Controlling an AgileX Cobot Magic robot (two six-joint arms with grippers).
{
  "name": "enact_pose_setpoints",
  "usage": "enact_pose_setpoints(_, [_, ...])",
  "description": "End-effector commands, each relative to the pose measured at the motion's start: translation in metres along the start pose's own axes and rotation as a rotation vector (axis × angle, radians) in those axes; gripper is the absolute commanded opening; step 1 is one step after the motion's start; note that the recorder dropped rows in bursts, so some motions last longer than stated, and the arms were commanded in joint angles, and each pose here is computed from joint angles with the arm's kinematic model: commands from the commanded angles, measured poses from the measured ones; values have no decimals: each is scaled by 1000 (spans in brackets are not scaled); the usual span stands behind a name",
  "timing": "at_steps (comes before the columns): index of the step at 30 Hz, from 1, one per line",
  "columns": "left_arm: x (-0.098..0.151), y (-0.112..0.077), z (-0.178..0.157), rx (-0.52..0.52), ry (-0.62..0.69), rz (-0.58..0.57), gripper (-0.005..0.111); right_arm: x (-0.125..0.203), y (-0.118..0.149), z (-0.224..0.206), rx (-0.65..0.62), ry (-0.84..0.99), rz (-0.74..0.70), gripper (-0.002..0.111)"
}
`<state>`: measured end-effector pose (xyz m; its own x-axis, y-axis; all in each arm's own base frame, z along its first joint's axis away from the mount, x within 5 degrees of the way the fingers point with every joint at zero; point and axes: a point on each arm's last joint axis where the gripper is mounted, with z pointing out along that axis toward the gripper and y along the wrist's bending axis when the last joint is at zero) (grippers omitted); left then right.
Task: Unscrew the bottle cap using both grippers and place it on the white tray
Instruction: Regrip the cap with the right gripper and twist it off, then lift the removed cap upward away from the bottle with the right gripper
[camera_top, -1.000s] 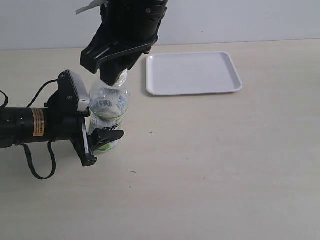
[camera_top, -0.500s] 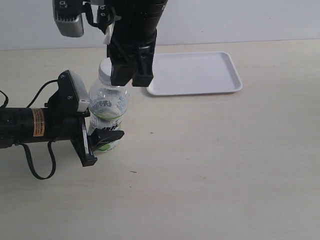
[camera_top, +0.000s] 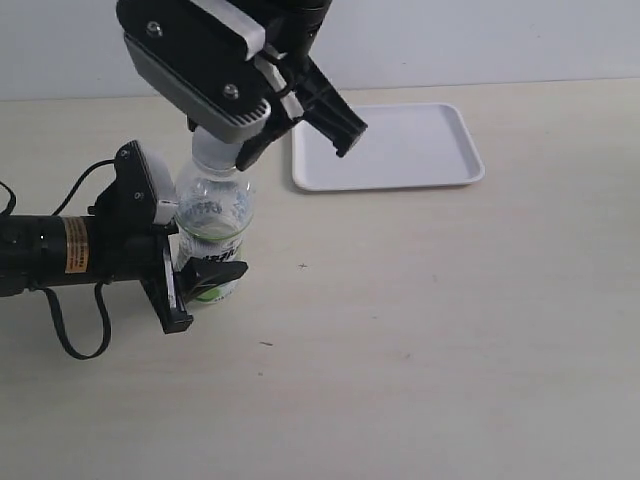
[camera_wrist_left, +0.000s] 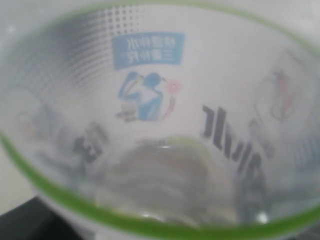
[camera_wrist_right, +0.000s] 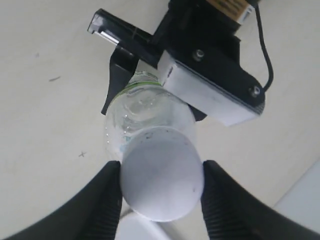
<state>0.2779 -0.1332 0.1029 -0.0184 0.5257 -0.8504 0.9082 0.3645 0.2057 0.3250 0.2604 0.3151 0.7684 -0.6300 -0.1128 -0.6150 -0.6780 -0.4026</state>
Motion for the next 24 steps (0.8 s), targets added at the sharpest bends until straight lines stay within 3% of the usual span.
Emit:
enact_pose_setpoints(1, [-7,2,0,-14,-50,-12,0,-3,-3,11,12,-54,-252,0])
enact_pose_setpoints(9, [-10,3,-1,-20,-83,-26,0,0,-11,17,86,-21,-246,0])
enact_pose_setpoints(15, [-13,5,-1,-42,-122,-77,0,-10,-12,-13,163,-57,-200,0])
enact_pose_setpoints(19, [-16,5,-1,-39,-150,-81,0,-22,-11,-46,244,-105,-27,0])
enact_pose_setpoints(24, [-16,7,-1,-65,-161,-106,0,-20,-8,-94,395,-37,435,0])
